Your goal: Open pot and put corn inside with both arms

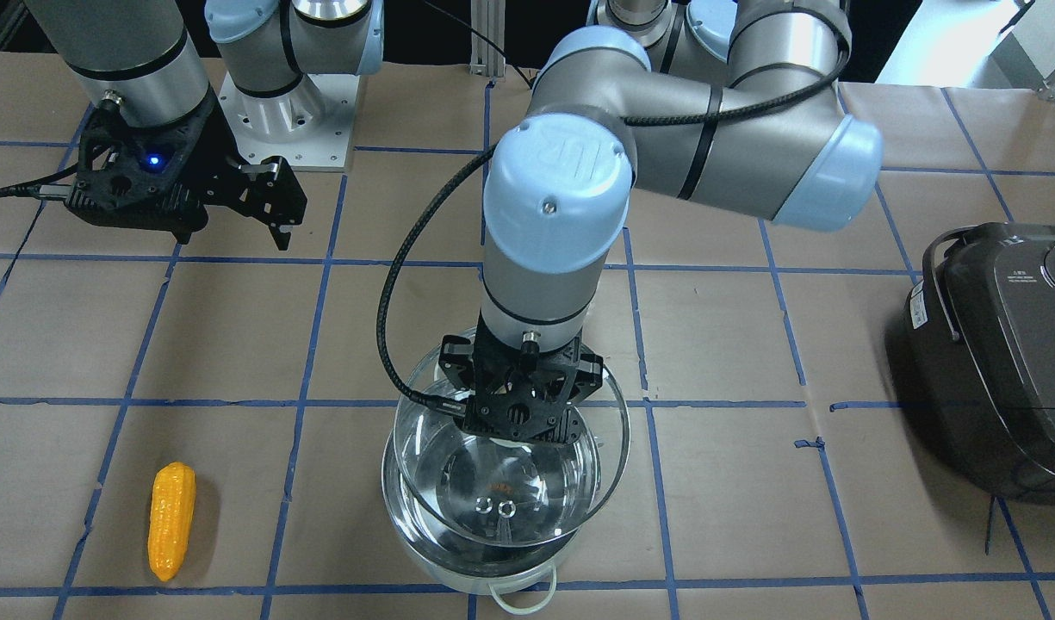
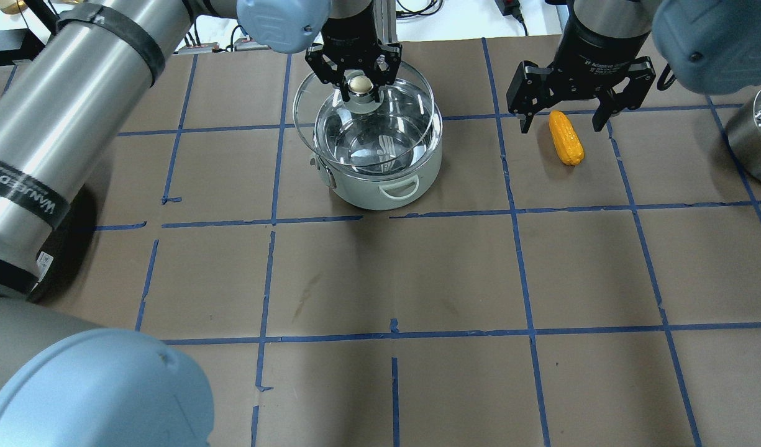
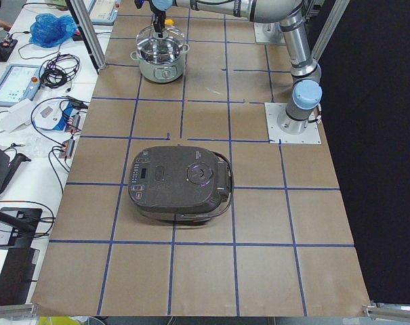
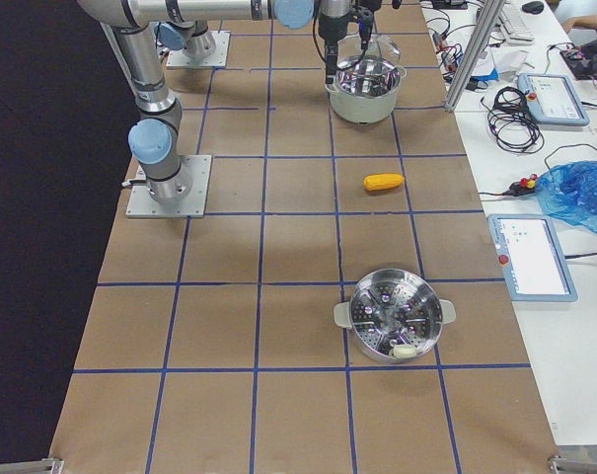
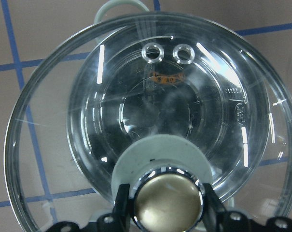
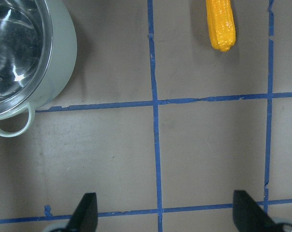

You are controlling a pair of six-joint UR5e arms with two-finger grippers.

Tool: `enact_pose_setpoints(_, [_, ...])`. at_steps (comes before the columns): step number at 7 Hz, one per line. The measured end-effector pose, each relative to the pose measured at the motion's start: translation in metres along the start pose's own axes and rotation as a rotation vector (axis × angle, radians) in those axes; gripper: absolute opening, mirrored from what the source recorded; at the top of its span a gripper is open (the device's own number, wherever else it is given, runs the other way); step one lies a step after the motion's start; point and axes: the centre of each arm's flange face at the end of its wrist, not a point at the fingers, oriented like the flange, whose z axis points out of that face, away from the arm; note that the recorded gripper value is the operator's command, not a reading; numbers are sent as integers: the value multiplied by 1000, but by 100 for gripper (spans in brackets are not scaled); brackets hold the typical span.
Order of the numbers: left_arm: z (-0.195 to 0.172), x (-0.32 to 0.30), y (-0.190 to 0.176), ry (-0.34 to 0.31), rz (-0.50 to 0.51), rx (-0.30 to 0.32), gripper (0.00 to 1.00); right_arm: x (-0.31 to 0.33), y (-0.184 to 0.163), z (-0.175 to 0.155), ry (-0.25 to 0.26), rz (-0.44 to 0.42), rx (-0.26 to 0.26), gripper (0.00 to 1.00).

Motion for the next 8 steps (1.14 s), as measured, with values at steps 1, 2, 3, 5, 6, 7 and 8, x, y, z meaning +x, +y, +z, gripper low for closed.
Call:
enact_pose_setpoints(1, [-14,-20,3,-18,-4,-1,2,15,-23,1,5,18,1,100])
enact_pose_setpoints(2, [-25,-48,2,-27,-3,2,2,38,-58,10,9,14,-6,100])
enact_pose_setpoints(3, [-36,-85,1,-32,6,7,2,67,-97,33,8,-9,-21,100])
enact_pose_setpoints(5, [-36,-194,-2,-34,-10,-7,2,108,-160,109,-3,-54,-22,97])
enact_pose_setpoints(6, [-26,-249,1,-29,-8,-14,2,116,-183,159,-7,-75,-24,97])
enact_pose_setpoints(7, [-13,-286,4,-25,-6,-18,2,119,-200,207,-11,-89,-35,97])
enact_pose_setpoints(8, [13,-305,6,-23,-7,-14,2,120,-207,245,-14,-94,-43,97])
